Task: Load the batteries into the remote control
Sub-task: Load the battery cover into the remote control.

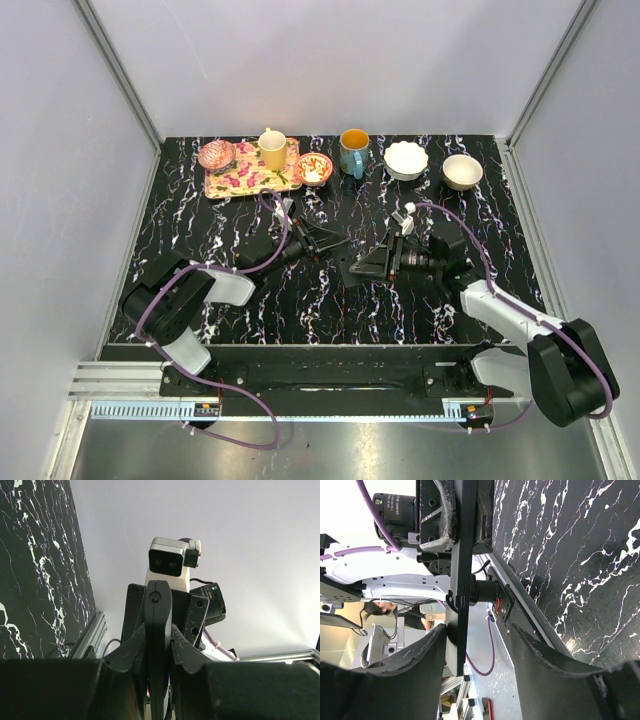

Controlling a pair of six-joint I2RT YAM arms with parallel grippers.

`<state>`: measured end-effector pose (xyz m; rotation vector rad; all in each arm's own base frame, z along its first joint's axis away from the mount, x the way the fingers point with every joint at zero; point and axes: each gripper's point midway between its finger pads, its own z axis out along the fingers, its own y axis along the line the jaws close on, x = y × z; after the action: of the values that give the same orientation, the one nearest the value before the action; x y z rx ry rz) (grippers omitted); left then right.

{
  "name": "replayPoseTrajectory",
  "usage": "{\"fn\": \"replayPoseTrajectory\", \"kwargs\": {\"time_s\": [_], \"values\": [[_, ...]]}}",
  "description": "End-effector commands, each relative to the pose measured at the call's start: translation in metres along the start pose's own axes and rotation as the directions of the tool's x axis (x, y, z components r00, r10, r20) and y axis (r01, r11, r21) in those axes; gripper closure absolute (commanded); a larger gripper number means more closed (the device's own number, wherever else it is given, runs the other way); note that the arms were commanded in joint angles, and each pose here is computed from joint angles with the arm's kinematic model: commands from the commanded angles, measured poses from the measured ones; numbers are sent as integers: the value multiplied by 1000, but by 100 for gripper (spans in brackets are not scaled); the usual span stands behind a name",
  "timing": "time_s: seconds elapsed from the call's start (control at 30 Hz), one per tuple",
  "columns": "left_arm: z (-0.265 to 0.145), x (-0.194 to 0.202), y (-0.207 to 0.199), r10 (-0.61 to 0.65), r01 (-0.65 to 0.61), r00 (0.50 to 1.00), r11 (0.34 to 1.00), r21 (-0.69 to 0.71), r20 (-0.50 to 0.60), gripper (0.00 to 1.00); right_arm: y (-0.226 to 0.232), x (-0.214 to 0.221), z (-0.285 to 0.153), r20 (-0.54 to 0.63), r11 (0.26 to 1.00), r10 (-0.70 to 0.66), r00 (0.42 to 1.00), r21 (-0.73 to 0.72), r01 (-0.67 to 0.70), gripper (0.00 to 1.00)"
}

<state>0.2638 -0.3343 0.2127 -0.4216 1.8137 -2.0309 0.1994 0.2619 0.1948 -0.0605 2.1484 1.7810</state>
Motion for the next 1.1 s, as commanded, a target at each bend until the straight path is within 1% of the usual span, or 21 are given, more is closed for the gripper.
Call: {"fn": "replayPoseTrajectory", "kwargs": {"time_s": [0.0,0.37,0.87,1.0,1.07], "values": [[3,3,-53,91,-88,996,978,187,-6,100,15,-3,5,-19,998,-51,999,-39,50,43],[2,6,-53,94,-90,996,978,187,-11,100,13,-3,13,-32,999,-44,999,-21,43,52],[1,10,-51,121,-114,992,980,160,-31,100,0,0,15,-61,997,-39,997,69,43,61],[-1,12,-51,124,-117,992,980,159,-37,100,-1,-1,16,-57,996,-32,998,78,36,65],[-2,13,-51,124,-116,992,981,158,-39,100,-1,-1,17,-59,997,-30,998,76,34,70]]}}
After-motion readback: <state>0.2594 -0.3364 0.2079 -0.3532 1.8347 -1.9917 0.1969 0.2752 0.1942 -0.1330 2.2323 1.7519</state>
